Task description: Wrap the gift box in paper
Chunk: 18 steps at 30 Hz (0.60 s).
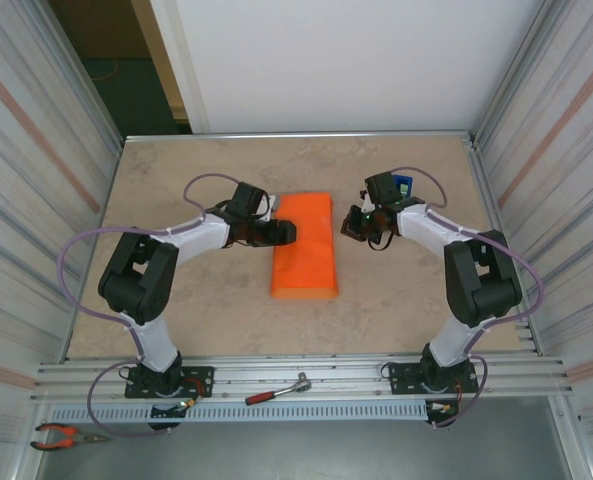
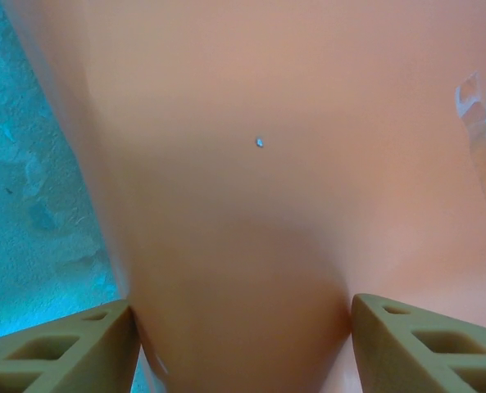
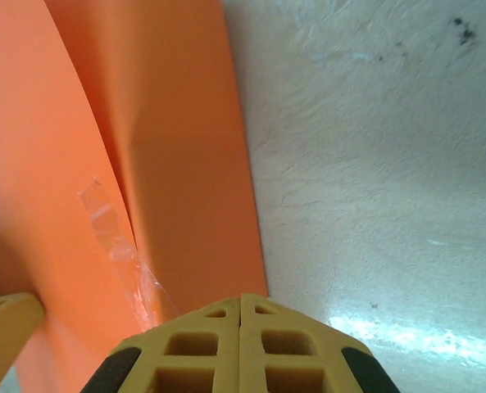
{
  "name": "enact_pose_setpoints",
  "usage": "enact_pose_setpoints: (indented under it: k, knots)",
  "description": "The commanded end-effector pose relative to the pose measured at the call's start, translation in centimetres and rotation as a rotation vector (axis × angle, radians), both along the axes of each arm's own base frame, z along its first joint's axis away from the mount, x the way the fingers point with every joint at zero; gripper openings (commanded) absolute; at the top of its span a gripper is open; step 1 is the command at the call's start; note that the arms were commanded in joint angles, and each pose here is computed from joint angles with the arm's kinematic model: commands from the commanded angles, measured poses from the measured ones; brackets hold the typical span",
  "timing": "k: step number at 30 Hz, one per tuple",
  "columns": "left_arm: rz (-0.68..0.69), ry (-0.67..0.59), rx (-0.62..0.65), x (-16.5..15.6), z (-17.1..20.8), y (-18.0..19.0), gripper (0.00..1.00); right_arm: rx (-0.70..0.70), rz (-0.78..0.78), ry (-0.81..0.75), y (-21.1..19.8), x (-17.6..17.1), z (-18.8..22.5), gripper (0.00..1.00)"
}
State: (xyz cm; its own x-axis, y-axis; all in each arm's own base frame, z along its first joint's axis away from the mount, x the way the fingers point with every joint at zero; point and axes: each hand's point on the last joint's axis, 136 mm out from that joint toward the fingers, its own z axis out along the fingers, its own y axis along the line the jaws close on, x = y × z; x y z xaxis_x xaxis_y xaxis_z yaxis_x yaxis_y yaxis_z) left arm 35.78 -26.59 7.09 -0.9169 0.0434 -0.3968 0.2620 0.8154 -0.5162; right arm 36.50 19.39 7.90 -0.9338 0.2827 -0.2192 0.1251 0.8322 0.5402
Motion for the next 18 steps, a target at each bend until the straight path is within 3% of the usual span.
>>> enact_pose_setpoints:
  k: [1, 11, 16, 18]
  knots:
    - [-0.012, 0.020, 0.053, -0.9, 0.5, 0.8, 0.68, -0.040, 0.015, 0.016, 0.6, -0.4, -1.3, 0.00]
    - [0.003, -0.066, -0.009, -0.1, 5.2, 0.3, 0.71, 0.033, 0.053, 0.048, 3.2, -1.0, -2.9, 0.00]
    - [0.025, -0.110, -0.014, -1.2, 7.0, 1.6, 0.73, -0.017, 0.029, 0.030, 1.5, -1.7, -1.8, 0.00]
    - [0.033, -0.121, -0.013, -2.2, 7.2, 2.3, 0.75, -0.044, 0.009, 0.010, 0.3, -2.2, -0.9, 0.13]
